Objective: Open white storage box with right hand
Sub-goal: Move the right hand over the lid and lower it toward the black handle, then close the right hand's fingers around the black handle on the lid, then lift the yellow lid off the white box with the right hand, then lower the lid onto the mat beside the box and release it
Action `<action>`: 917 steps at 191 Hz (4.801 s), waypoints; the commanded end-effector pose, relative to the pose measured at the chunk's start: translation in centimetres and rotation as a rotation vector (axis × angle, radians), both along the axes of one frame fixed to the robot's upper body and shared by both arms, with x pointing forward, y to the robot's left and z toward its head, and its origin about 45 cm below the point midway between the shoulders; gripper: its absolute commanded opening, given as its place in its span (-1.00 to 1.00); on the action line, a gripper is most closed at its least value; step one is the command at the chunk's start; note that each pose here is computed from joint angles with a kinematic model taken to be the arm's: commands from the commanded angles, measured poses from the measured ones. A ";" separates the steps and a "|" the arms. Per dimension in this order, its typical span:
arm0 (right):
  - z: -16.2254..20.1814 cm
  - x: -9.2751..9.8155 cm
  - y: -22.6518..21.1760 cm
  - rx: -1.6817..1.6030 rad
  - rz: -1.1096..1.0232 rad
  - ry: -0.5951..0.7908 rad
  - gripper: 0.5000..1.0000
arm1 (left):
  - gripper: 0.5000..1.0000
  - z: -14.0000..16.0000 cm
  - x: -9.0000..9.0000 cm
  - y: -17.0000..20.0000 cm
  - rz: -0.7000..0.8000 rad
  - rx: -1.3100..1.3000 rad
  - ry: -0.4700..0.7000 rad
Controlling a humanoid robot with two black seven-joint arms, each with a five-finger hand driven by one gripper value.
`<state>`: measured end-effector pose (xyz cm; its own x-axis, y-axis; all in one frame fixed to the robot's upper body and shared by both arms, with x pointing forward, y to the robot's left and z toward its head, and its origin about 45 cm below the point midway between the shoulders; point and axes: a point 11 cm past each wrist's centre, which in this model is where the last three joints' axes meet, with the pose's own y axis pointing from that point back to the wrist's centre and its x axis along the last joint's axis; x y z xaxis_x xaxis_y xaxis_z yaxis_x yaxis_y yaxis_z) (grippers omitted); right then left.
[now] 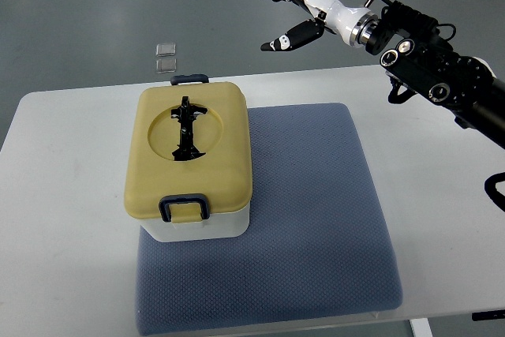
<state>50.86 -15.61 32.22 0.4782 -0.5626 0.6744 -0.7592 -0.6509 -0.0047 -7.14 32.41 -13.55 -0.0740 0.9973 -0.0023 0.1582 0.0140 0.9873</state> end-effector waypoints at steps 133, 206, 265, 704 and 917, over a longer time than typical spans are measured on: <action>4.3 -5.2 9.7 -0.504 0.539 -0.353 0.73 | 1.00 0.0 0.0 0.0 0.001 0.000 0.000; 6.1 -7.0 12.0 -0.733 0.687 -0.374 0.73 | 1.00 0.0 0.0 0.0 0.001 0.002 0.000; 4.9 -8.2 13.8 -0.848 0.767 -0.399 0.72 | 1.00 0.0 0.0 0.0 0.001 0.000 0.000; 7.7 -6.0 10.8 -0.797 0.637 -0.517 -1.00 | 1.00 0.0 0.0 0.0 0.001 -0.001 0.000; -3.0 -4.8 -8.8 -0.811 0.339 -0.229 -1.00 | 1.00 0.0 0.0 0.0 0.001 0.000 0.000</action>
<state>46.51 -24.47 30.90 0.3117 0.2701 0.9110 -0.5765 -0.7083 0.4073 -7.14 32.40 -13.56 -0.0743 0.9972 -0.0020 0.1581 0.0138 0.9873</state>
